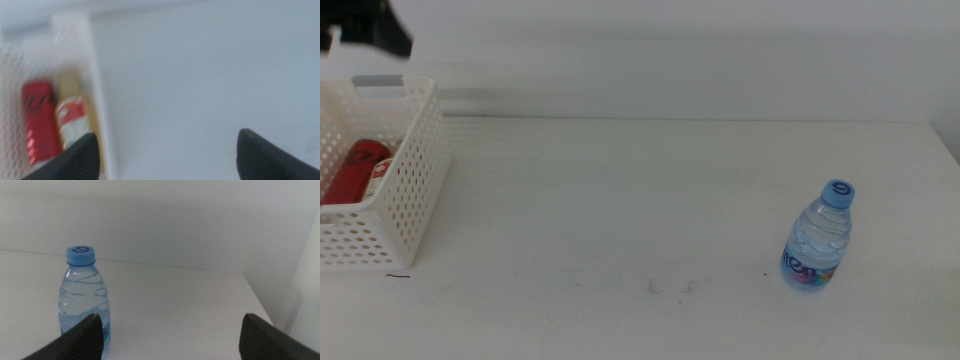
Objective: Use arms to grab the bottles and put them into the dustbin to the left of the table.
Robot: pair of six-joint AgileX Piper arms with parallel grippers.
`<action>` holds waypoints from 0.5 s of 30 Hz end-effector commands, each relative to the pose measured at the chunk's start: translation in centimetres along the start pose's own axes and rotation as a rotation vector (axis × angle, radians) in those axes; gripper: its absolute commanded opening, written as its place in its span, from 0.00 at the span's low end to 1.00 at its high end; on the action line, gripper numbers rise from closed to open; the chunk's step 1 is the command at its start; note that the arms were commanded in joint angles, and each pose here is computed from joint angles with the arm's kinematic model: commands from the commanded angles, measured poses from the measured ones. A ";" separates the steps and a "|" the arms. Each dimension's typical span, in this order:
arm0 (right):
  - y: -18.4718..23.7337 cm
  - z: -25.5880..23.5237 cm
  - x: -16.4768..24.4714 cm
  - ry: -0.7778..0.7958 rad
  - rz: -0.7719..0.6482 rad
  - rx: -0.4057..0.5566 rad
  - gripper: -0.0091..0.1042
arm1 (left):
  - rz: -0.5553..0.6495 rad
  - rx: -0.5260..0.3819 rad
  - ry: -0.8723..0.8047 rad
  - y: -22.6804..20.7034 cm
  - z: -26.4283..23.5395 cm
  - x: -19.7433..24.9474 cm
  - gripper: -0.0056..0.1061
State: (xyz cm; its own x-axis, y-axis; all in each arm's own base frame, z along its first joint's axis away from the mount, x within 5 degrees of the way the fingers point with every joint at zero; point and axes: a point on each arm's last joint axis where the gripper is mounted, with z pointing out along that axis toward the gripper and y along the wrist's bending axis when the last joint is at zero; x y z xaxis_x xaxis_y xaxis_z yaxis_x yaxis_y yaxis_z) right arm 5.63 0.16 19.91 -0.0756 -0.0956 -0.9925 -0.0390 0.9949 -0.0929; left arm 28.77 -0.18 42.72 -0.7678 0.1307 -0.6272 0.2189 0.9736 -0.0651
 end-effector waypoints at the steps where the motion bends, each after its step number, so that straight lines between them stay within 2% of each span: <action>1: 0.0 0.0 0.0 -0.007 -0.004 0.009 0.80 | 0.068 0.049 -0.085 -2.7 -3.7 0.7 0.89; 5: 0.0 0.0 0.0 -0.007 -0.004 0.009 0.80 | 0.287 0.140 -0.218 -6.9 -8.5 2.2 0.89; 7: 0.0 0.0 0.0 -0.007 -0.004 0.009 0.80 | 0.352 0.213 -0.256 -9.0 -10.1 3.3 0.89; 11: 0.0 0.0 0.0 -0.007 -0.004 0.009 0.80 | 0.451 0.282 -0.352 -11.7 -11.8 6.2 0.89; 15: 0.0 0.0 0.0 -0.007 -0.004 0.009 0.80 | 0.477 0.315 -0.376 -12.6 -12.2 8.6 0.89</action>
State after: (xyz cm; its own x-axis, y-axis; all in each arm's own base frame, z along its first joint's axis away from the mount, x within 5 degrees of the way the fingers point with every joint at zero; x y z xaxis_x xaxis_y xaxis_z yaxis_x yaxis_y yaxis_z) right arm 5.63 0.16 19.91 -0.0756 -0.0956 -0.9925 -0.0390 0.9949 -0.0929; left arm 12.54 -8.94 47.72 -0.3104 0.4219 -0.8518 0.6944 0.7127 0.0999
